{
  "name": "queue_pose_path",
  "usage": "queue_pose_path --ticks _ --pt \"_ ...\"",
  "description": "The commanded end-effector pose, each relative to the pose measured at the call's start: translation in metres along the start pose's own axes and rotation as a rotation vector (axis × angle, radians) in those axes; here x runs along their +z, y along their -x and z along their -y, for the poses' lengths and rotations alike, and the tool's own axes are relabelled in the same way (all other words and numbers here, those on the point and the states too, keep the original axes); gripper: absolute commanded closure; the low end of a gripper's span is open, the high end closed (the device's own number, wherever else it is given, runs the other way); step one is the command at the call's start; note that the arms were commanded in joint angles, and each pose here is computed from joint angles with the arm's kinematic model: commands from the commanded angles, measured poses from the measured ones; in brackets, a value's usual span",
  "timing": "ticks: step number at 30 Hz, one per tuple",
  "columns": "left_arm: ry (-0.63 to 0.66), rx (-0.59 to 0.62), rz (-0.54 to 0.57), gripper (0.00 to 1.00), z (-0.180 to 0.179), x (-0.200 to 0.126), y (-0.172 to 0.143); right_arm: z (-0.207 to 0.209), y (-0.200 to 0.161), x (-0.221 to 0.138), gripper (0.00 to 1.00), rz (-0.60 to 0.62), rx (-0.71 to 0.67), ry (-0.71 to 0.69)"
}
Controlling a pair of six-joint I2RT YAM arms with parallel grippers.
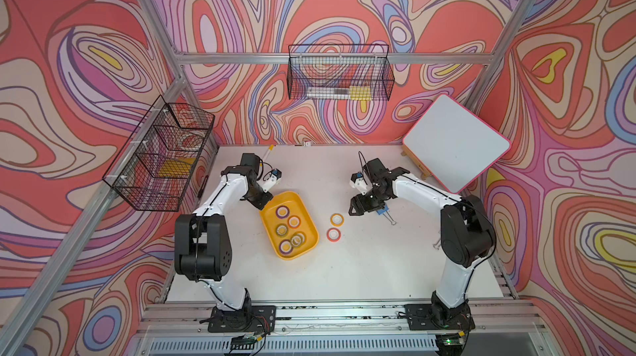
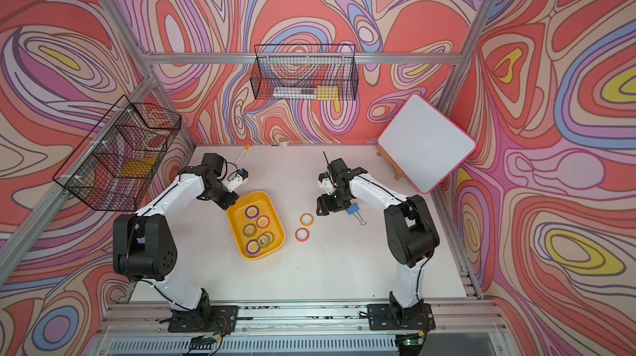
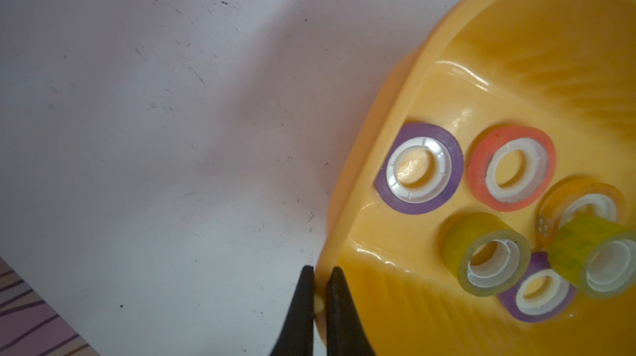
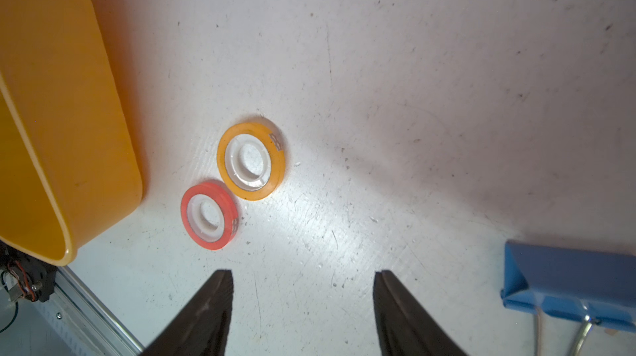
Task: Put the transparent tape into the storage box
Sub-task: Adjust the storage box at the center of the board.
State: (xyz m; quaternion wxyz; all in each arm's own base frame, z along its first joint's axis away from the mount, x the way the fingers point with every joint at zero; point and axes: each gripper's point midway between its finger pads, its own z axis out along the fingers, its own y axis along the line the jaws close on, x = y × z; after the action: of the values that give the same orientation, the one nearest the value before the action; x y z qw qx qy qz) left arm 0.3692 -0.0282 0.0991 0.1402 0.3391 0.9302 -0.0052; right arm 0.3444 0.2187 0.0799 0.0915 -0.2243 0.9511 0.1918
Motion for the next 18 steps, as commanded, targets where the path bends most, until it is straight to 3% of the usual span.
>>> queue_pose_path --ticks 1,7,13,15,18 --pt "-0.113 0.103 -0.059 1.0 0.022 0.007 -0.013 -0.002 -0.002 -0.011 0.33 0.025 -0.011 0.005" --pt "-0.179 0.193 -0.043 1.0 0.041 0.014 -0.01 -0.003 -0.002 -0.011 0.33 0.024 -0.001 0.012" --pt "-0.131 0.233 -0.059 1.0 0.039 0.018 -0.009 -0.004 -0.001 -0.011 0.33 0.028 0.005 0.019" --pt "-0.096 0.221 -0.055 0.73 0.034 0.017 -0.007 -0.004 0.0 -0.011 0.33 0.031 0.011 0.018" --pt "-0.061 0.211 -0.041 0.43 0.028 0.013 -0.002 -0.003 0.001 -0.014 0.3 0.037 0.023 0.007"
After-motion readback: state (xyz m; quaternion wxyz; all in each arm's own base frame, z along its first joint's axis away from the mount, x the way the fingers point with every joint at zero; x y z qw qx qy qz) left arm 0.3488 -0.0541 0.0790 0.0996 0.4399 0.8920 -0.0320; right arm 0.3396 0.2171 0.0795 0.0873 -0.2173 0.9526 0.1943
